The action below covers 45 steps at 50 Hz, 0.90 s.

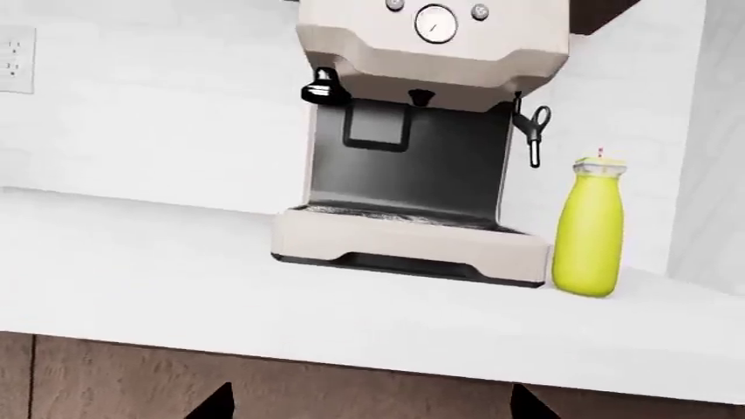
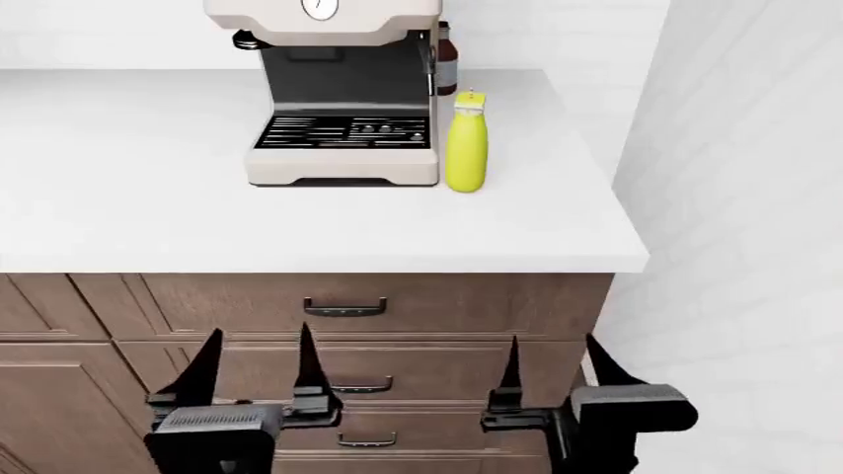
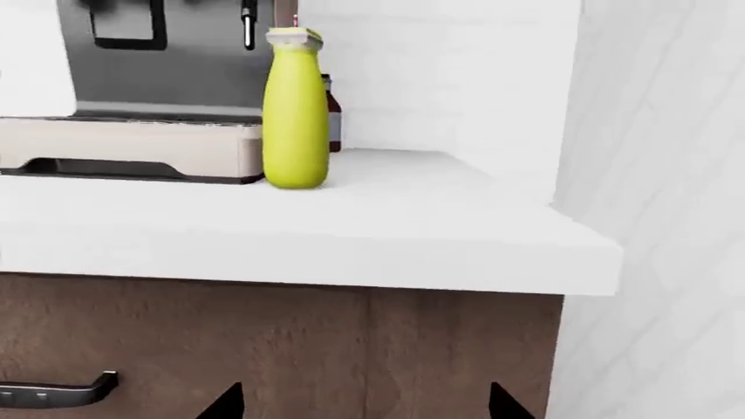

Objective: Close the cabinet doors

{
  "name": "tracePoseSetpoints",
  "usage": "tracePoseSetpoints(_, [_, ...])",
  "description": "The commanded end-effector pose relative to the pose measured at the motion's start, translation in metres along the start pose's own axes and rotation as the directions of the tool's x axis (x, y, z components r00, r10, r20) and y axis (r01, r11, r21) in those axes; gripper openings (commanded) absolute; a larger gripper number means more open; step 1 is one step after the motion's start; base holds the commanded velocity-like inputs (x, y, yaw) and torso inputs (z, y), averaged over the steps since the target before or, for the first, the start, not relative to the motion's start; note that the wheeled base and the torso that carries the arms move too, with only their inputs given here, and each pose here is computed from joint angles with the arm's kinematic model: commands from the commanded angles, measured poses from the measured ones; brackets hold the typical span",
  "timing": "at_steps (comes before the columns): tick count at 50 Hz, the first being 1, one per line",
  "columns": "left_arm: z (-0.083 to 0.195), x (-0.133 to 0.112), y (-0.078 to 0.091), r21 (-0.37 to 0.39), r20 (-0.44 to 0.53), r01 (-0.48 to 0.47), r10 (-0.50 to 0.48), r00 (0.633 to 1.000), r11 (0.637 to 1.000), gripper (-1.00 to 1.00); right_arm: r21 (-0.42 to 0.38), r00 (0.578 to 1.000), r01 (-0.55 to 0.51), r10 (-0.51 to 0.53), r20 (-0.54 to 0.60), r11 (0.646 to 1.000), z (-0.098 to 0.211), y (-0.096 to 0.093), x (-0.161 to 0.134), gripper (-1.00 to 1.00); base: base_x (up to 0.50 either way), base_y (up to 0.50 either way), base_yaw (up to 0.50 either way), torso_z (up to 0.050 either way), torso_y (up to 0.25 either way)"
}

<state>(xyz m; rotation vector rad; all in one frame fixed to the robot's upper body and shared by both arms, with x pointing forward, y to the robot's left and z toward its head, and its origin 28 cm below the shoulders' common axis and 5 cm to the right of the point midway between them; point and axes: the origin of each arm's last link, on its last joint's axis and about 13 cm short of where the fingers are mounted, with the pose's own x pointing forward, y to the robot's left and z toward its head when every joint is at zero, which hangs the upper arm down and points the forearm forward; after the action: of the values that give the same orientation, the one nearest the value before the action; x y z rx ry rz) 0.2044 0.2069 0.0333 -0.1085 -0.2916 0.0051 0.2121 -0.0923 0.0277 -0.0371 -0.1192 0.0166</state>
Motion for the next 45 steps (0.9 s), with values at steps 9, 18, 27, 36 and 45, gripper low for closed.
tracePoseSetpoints(9, [0.090,0.003,0.007,-0.165,0.578,0.063,0.045,0.815,0.984,1.00,-0.091,0.760,0.071,0.005,0.650,0.993,0.093,-0.008,-0.021,1.00,0.00,0.00,0.00,0.000,0.000])
tracePoseSetpoints(18, [0.094,0.001,0.007,-0.164,0.600,0.072,0.041,0.799,0.984,1.00,-0.103,0.727,0.083,0.011,0.686,0.991,0.100,-0.008,-0.024,1.00,0.00,0.00,0.00,0.000,0.000])
tracePoseSetpoints(27, [0.099,-0.001,0.007,-0.155,0.622,0.083,0.032,0.783,0.984,1.00,-0.093,0.685,0.078,0.014,0.728,0.993,0.108,-0.010,-0.030,1.00,0.00,0.00,0.00,0.000,0.000])
tracePoseSetpoints(36, [0.109,-0.007,0.006,-0.124,0.649,0.107,-0.001,0.761,0.987,1.00,-0.088,0.624,0.093,0.011,0.781,0.992,0.127,-0.011,-0.039,1.00,0.00,0.00,0.00,0.000,0.000])
tracePoseSetpoints(45, [0.116,-0.010,0.006,-0.140,0.679,0.127,0.002,0.734,0.982,1.00,-0.083,0.590,0.103,0.006,0.807,0.991,0.137,-0.012,-0.043,1.00,0.00,0.00,0.00,0.000,0.000])
